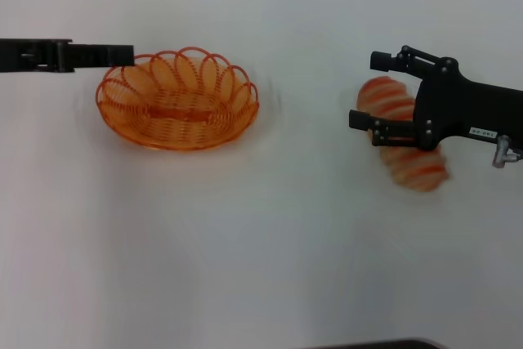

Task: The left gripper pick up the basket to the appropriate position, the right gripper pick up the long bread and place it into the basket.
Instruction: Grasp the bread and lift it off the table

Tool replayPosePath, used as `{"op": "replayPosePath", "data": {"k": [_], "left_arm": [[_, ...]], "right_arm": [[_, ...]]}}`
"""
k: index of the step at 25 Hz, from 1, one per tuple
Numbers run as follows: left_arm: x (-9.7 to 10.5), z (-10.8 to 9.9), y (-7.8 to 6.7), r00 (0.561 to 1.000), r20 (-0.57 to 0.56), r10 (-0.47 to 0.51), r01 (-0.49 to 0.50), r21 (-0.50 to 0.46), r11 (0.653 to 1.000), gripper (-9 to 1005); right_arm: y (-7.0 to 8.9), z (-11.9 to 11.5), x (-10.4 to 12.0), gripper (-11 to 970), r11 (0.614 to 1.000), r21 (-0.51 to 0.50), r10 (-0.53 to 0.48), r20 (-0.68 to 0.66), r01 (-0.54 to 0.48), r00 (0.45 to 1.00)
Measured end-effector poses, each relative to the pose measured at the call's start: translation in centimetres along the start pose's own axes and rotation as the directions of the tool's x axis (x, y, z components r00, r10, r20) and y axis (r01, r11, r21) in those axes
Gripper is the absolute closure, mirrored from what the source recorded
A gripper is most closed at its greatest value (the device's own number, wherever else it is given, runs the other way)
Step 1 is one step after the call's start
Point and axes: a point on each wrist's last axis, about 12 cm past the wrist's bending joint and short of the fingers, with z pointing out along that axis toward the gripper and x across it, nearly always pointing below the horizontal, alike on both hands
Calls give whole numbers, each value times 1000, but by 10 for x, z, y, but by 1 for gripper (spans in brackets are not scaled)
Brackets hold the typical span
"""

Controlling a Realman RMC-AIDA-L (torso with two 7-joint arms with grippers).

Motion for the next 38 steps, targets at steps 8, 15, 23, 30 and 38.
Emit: {"op": "replayPosePath", "data": {"k": [8,15,23,30,38], "left_arm": [[13,4,-5,921,7,389,-388,80,918,536],[44,1,3,835,124,537,-547,76,833,534],[65,-10,17,842,183,508,-519,15,855,394],[70,-14,18,849,174,498,-508,12,861,200],[73,-14,18,853,164,495,-505,22,863,138]], "right_arm": [[-5,-9,-5,21,995,12,99,28,-99,995],[-7,-22,-8,20,986,26,161,63,-163,985],[-9,-26,-9,21,980,21,198,50,-199,979],[-11,-26,-9,20,979,34,201,41,-202,979],[-13,-28,-10,20,977,41,210,33,-211,977]]}}
